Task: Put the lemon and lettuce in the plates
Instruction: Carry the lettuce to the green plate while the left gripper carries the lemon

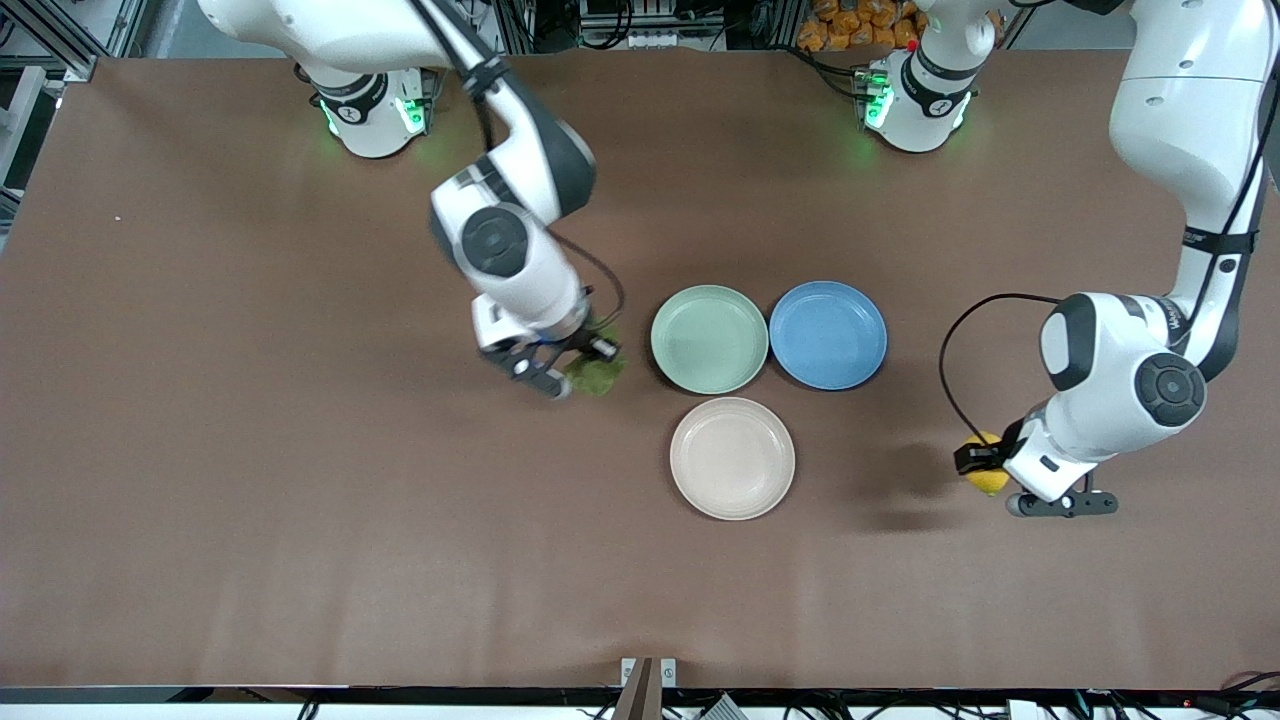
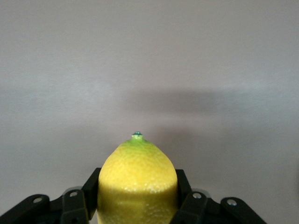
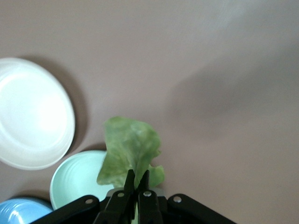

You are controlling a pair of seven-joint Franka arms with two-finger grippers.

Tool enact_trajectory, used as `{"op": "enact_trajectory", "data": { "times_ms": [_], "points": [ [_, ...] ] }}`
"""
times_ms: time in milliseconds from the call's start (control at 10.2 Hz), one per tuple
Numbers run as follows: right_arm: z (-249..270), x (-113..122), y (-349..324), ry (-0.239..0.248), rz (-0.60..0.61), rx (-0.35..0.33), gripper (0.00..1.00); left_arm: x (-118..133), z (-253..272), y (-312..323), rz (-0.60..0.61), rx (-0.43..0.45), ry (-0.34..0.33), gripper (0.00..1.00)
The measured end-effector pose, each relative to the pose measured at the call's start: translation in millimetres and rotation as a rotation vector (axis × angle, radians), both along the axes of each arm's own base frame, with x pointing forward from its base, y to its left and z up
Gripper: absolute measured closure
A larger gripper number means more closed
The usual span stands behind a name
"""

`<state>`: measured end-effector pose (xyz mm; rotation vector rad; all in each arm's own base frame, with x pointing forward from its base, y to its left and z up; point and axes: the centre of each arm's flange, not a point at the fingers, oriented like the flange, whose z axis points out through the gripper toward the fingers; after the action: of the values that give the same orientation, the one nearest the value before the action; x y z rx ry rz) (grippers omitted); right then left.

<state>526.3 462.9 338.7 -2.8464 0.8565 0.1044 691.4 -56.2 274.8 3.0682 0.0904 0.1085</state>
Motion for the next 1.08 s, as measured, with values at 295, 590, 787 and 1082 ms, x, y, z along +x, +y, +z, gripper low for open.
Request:
{"op": "enact_trajectory", "data": {
  "times_ms": [295,590,787,1082],
  "points": [
    [-37,-48,68,-0.031,-0.087,0.048,0.96,-3,5,-92,0.121,-0.037,0.000,0.34],
    [-73,-95,113,-0.034,-0.124,0.059,0.96,-6,8,-159,0.221,-0.069,-0.007,0.34],
    [-91,-109,128,-0.071,-0.141,0.074,0.96,-5,11,-179,0.255,-0.088,-0.024,0.34],
    [-108,-108,128,-0.095,-0.137,0.061,0.71,-12,5,-216,0.271,-0.128,-0.059,0.34]
  ]
}}
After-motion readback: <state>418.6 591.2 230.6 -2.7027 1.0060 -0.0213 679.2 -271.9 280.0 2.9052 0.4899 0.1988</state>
